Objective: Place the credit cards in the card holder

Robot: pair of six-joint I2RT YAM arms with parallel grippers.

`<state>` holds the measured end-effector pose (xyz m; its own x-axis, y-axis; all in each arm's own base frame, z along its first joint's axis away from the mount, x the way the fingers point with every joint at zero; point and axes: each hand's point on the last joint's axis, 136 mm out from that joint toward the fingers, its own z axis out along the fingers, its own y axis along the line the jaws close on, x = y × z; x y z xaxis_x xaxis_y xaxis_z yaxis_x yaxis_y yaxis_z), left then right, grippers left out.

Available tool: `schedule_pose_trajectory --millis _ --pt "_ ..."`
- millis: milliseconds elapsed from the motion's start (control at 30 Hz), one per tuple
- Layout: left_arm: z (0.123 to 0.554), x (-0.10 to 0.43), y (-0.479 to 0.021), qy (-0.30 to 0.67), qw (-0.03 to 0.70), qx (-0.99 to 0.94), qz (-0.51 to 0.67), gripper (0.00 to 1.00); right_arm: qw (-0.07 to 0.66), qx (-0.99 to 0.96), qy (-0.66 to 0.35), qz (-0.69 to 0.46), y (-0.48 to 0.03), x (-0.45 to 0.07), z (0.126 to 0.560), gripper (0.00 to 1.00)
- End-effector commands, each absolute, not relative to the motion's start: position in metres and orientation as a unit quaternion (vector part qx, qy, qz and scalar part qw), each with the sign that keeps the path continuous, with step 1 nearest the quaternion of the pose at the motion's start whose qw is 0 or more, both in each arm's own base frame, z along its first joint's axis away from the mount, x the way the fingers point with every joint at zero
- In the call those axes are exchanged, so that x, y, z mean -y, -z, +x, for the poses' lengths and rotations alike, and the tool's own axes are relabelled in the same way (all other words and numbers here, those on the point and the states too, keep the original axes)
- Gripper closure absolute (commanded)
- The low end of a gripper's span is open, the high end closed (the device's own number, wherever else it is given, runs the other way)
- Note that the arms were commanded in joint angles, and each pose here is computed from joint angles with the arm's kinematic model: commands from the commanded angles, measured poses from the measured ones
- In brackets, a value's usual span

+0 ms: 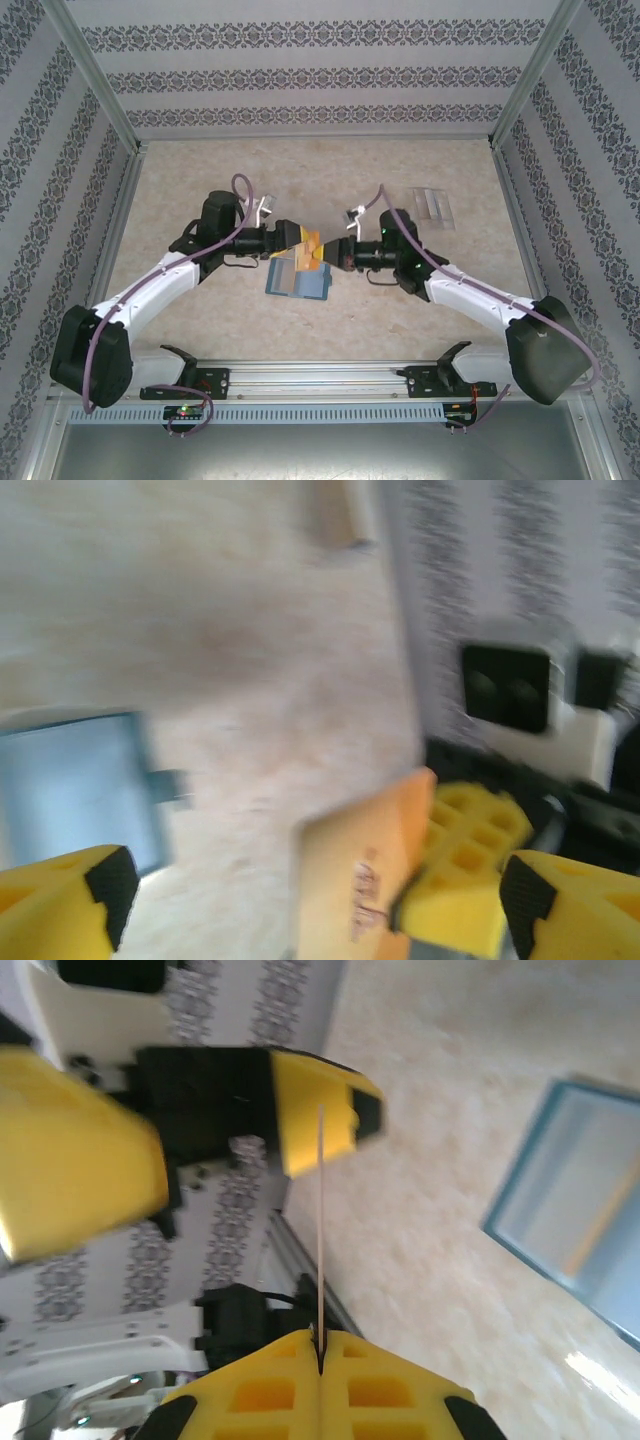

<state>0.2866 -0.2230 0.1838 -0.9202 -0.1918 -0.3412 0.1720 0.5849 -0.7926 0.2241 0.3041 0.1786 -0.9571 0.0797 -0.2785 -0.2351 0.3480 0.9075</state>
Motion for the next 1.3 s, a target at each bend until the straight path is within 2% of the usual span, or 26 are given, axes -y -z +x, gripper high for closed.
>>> schedule_pose_trajectory --millis 0,67,200,300,500,1000,1267 --pt "0.278 0.157 -0.126 0.242 0.186 -0.952 -0.038 0.03 0.171 -0.84 -0.514 -0.016 -0.146 -0.304 0.24 1.0" --pt "0.275 0.149 -0.106 0.21 0.17 -0.962 -0.032 0.06 0.158 -0.85 -0.503 -0.021 -0.131 -0.314 0.24 1.0" --pt "0.273 0.151 -0.071 0.194 0.132 -0.972 -0.031 0.29 0.115 -0.858 -0.501 0.009 -0.106 -0.324 0.247 1.0" --pt "0.273 0.15 -0.05 0.172 0.115 -0.978 -0.029 0.37 0.094 -0.861 -0.5 0.014 -0.092 -0.33 0.25 1.0" --pt "0.272 0.148 -0.025 0.118 0.088 -0.989 -0.004 0.64 0.066 -0.871 -0.487 0.02 -0.068 -0.334 0.253 1.0" --pt "0.273 0.148 -0.007 0.088 0.076 -0.993 0.0 0.66 0.06 -0.885 -0.459 0.042 -0.044 -0.316 0.245 1.0" --pt "0.267 0.149 -0.005 0.091 0.064 -0.994 0.002 0.66 0.047 -0.873 -0.485 0.038 -0.046 -0.332 0.25 1.0"
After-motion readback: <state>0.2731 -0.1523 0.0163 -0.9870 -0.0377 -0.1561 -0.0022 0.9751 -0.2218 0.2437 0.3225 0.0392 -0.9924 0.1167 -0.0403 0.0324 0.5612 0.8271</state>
